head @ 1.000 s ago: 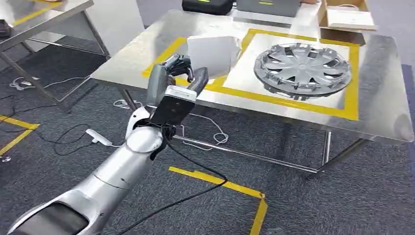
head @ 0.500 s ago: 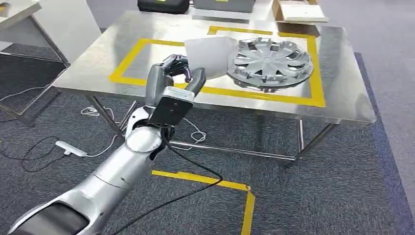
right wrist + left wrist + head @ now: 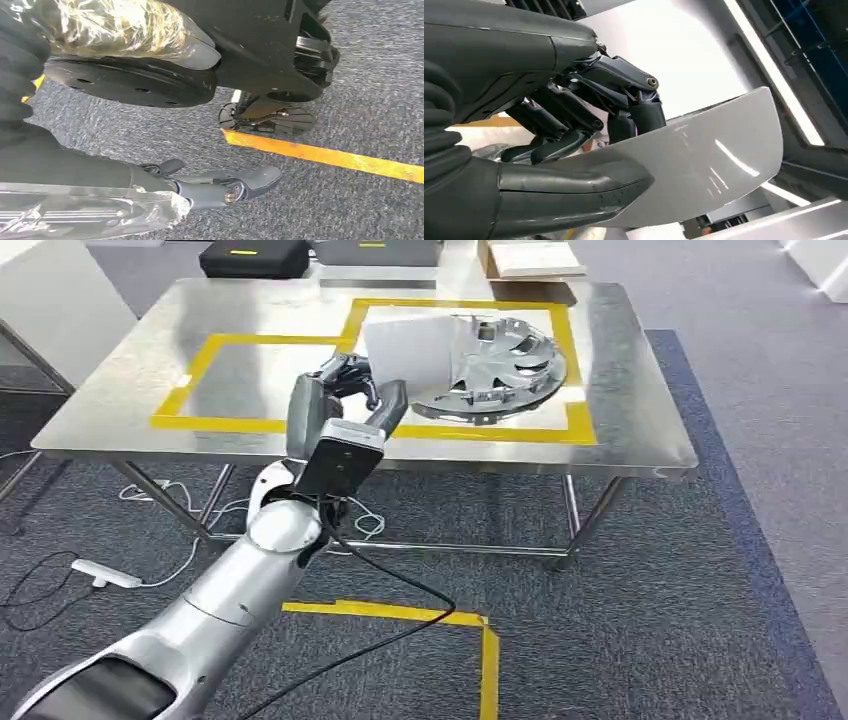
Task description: Take the parts from the cabinet and place them on the table.
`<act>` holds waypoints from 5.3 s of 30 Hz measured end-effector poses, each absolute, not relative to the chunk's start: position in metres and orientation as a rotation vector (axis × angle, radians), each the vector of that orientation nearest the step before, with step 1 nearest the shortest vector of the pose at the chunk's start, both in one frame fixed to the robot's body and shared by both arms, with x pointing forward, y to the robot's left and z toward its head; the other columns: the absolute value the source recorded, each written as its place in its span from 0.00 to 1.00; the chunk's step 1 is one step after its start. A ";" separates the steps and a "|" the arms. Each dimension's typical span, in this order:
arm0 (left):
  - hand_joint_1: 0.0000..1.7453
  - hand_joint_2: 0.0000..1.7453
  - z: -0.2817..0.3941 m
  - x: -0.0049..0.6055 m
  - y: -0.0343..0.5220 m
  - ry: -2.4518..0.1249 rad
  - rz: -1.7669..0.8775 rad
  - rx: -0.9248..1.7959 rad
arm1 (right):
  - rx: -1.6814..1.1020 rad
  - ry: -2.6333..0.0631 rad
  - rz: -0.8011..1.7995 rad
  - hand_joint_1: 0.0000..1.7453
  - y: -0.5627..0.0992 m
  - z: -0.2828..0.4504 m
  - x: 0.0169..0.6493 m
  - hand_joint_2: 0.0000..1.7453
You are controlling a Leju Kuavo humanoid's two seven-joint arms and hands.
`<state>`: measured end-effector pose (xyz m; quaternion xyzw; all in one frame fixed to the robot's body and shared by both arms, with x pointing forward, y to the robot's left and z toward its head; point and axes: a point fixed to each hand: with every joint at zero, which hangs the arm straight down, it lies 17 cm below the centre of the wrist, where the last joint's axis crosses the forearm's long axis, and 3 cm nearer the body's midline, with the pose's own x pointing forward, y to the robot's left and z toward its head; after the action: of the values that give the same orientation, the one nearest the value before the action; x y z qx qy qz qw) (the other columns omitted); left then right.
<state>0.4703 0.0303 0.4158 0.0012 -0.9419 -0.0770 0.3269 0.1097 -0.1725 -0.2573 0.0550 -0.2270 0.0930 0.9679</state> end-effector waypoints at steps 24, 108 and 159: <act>1.00 1.00 0.419 0.471 0.040 -2.487 -0.199 0.053 | 0.125 -0.527 0.205 0.00 -0.169 -0.252 0.118 1.00; 1.00 1.00 0.415 0.476 0.094 -2.500 -0.080 0.174 | 0.148 -0.512 0.222 0.00 -0.162 -0.252 0.105 1.00; 1.00 1.00 0.407 0.475 0.124 -2.448 0.128 0.219 | 0.154 -0.504 0.195 0.00 -0.161 -0.252 0.106 1.00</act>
<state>0.4753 0.1242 0.4074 0.0840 -0.9376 0.0492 0.3338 0.1062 -0.1612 -0.2522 0.0761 -0.2489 0.0961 0.9608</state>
